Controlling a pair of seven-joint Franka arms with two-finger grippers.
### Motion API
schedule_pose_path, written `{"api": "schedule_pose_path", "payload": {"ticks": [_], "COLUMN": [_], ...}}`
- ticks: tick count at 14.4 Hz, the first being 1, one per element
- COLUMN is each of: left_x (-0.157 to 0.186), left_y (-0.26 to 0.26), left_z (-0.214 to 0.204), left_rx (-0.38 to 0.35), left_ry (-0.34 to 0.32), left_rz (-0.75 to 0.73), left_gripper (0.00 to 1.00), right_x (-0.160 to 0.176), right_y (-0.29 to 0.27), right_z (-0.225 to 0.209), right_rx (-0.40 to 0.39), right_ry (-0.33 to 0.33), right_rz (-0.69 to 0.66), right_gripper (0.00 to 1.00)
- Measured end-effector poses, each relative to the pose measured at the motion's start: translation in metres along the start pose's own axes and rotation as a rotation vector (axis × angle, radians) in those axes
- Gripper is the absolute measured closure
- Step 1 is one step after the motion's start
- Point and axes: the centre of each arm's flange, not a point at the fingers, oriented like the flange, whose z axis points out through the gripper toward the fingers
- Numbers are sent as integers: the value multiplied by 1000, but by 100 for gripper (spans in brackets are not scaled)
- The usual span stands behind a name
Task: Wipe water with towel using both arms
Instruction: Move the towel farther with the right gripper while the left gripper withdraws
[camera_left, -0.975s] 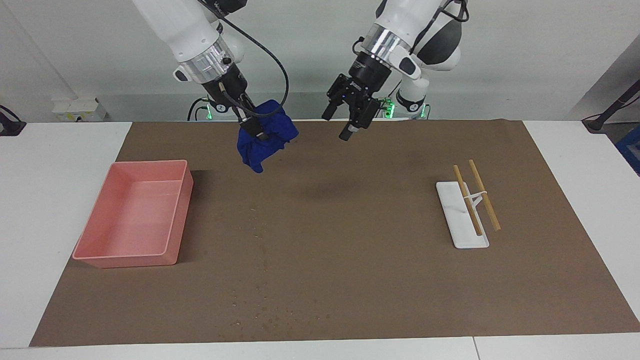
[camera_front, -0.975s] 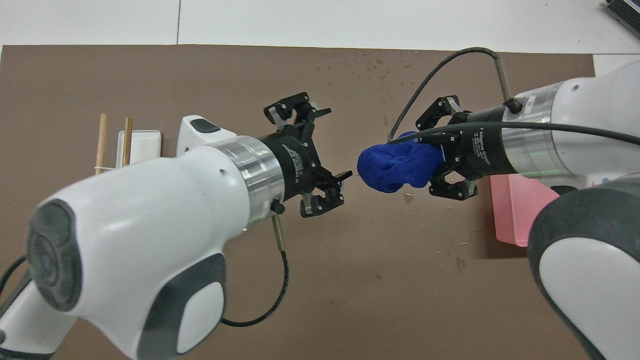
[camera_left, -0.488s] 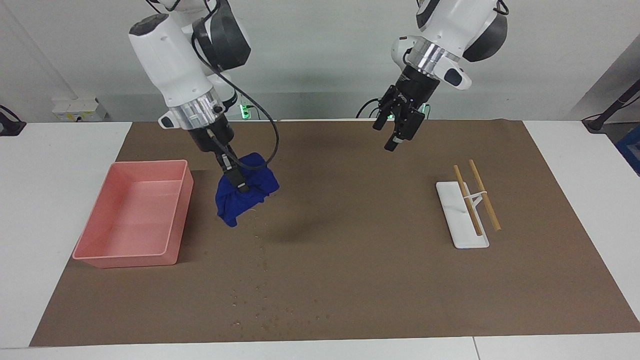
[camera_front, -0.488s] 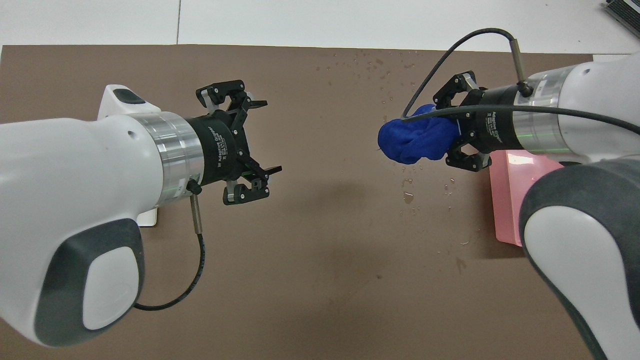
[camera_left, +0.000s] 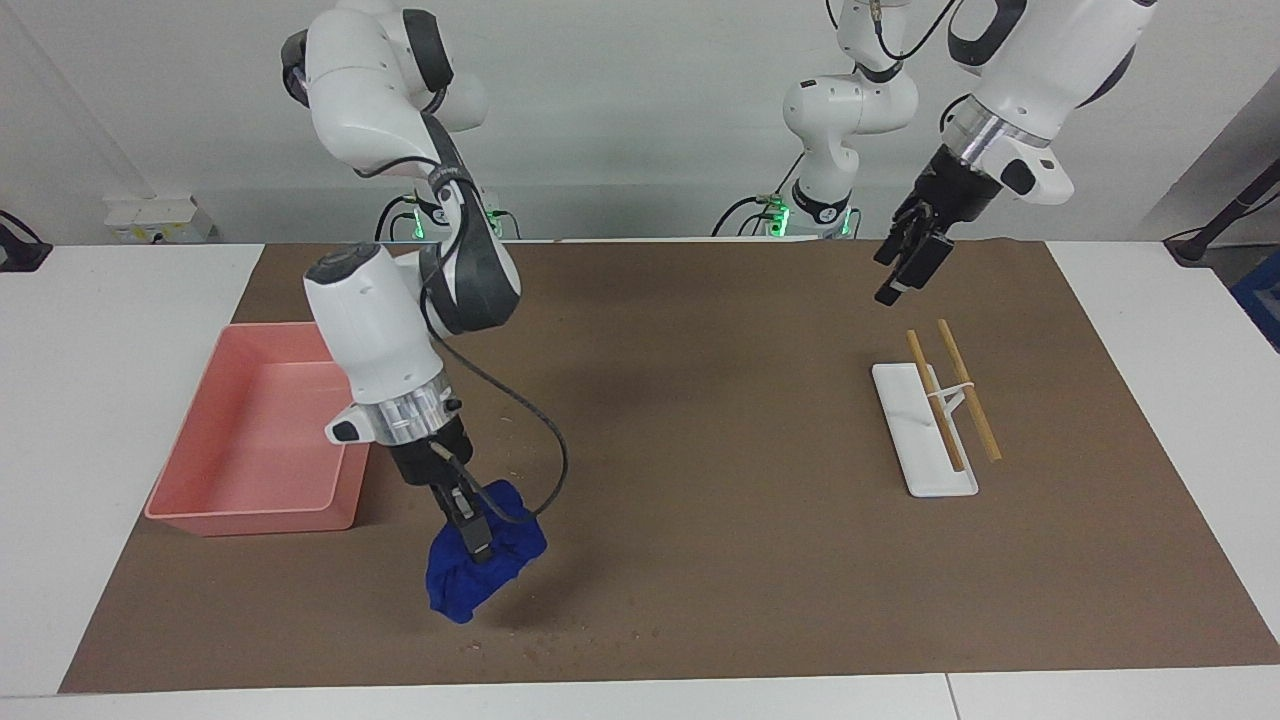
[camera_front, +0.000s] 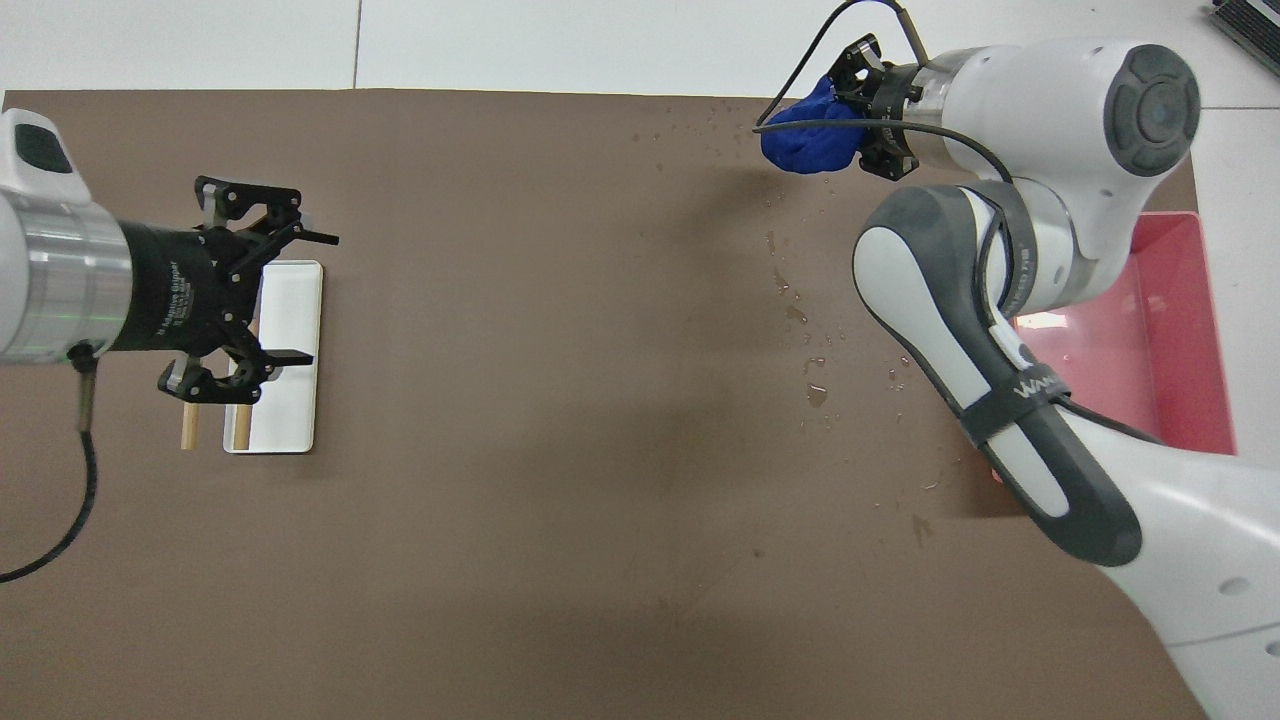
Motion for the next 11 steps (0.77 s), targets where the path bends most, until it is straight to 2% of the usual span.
{"api": "schedule_pose_path", "payload": {"ticks": [1, 4, 7, 9, 11], "left_x": [8, 29, 59, 62, 51], "left_y": [-6, -24, -43, -46, -42], "left_z": [-1, -5, -12, -13, -12], "left_rx": [34, 114, 210, 299, 319], "left_ry": [28, 46, 98, 154, 173], "left_rz": [69, 277, 495, 586, 622], "left_gripper": [0, 0, 0, 0, 0], "right_x": [5, 2, -11, -22, -34], "right_y": [6, 25, 39, 51, 65], "right_z": [23, 72, 97, 109, 120], "right_rx": [17, 23, 6, -11, -26], "right_ry": [10, 12, 9, -4, -14], "right_rz": [-31, -65, -85, -69, -47], "right_gripper": [82, 82, 82, 82, 82]}}
